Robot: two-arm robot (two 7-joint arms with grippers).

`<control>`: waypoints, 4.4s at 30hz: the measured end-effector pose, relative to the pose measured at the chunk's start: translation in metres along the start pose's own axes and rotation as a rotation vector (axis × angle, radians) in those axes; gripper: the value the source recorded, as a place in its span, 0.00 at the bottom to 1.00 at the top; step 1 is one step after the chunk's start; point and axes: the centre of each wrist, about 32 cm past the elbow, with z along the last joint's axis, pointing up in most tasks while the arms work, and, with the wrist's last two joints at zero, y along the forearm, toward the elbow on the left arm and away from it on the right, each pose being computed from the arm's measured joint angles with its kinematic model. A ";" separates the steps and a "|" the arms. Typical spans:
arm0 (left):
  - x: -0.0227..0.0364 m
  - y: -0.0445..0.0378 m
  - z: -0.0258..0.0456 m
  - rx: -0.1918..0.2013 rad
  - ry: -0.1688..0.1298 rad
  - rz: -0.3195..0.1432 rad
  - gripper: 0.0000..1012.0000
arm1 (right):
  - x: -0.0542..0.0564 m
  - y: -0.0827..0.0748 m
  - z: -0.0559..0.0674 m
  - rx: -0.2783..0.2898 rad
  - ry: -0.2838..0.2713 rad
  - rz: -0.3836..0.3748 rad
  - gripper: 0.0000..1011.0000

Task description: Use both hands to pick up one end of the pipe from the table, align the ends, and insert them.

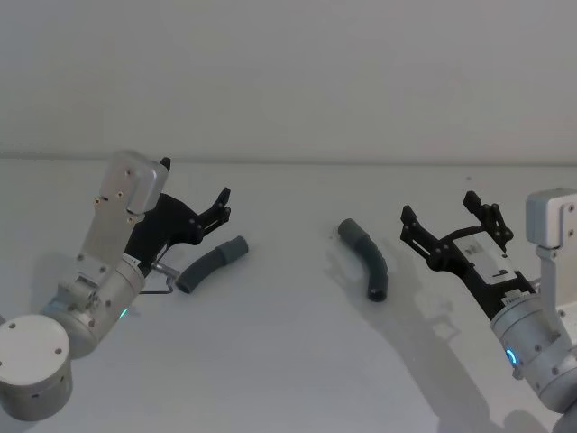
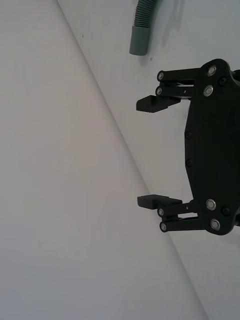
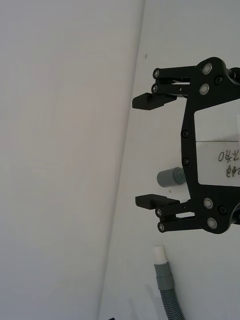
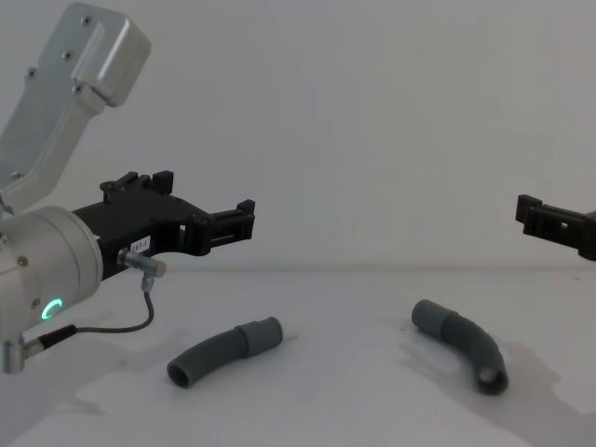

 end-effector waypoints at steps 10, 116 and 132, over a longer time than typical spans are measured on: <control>0.0000 0.0000 0.0000 0.000 0.000 0.000 0.99 | 0.000 0.000 0.000 0.000 0.000 0.000 0.99; 0.0763 -0.0605 0.0107 0.498 0.035 -0.426 0.99 | 0.000 0.000 0.000 0.000 0.001 0.000 0.99; 0.0721 -0.0689 0.0061 0.510 0.056 -0.415 0.99 | 0.000 0.000 0.000 0.000 0.001 0.000 0.99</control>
